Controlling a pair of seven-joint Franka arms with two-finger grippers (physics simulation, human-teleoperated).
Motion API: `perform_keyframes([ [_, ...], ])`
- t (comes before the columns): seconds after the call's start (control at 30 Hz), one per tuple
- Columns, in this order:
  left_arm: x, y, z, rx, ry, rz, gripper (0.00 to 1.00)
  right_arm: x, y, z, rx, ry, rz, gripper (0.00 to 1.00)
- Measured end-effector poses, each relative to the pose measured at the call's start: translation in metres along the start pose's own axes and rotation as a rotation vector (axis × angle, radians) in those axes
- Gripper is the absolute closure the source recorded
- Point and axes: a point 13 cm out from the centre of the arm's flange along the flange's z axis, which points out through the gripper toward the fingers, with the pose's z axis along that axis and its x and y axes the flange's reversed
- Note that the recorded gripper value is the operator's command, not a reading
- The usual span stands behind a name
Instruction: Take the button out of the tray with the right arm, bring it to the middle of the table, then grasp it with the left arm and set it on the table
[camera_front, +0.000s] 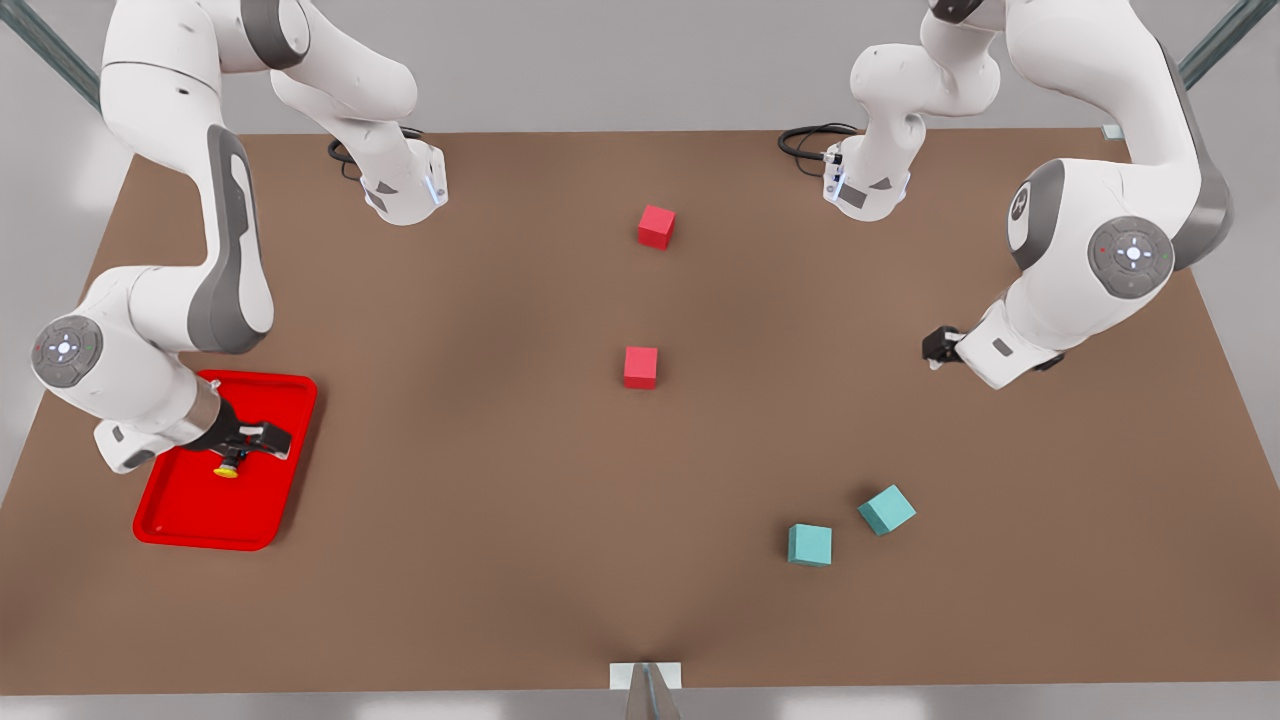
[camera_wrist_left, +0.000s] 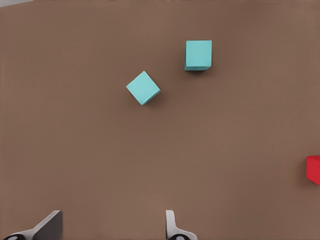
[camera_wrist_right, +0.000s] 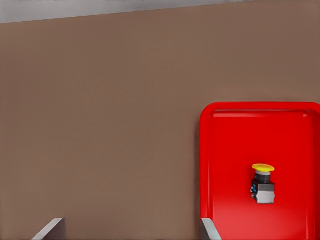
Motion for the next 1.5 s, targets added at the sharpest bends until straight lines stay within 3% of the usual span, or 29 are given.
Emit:
perform_keyframes([
  [0.17,-0.007,-0.001,0.000,-0.001,-0.023,-0.007,0.00,-0.001,0.000,0.002,0.001,-0.003,0.007,0.00],
  [0.33,-0.014,-0.009,0.014,-0.005,-0.010,0.002,0.00,0.007,-0.002,0.010,0.005,0.060,-0.005,0.00],
  [0.5,-0.016,-0.007,0.013,-0.006,-0.019,-0.006,0.00,0.005,-0.129,0.074,-0.011,0.138,0.123,0.00],
  [0.6,-0.018,-0.007,0.010,-0.006,-0.028,-0.008,0.00,0.003,-0.188,0.134,0.013,0.151,0.108,0.00],
  [0.8,-0.018,-0.008,0.010,-0.005,-0.029,-0.011,0.00,-0.037,-0.217,0.190,0.048,0.047,-0.022,0.00],
  [1.03,-0.019,-0.008,0.014,-0.005,-0.023,-0.012,0.00,-0.043,-0.223,0.219,0.049,0.011,-0.132,0.00],
  [1.33,-0.020,-0.009,0.021,-0.005,-0.012,-0.014,0.00,0.058,-0.221,0.222,0.025,0.099,-0.180,0.00],
  [1.5,-0.021,-0.009,0.023,-0.005,-0.009,-0.015,0.00,0.060,-0.222,0.229,0.034,0.066,-0.177,0.00],
])
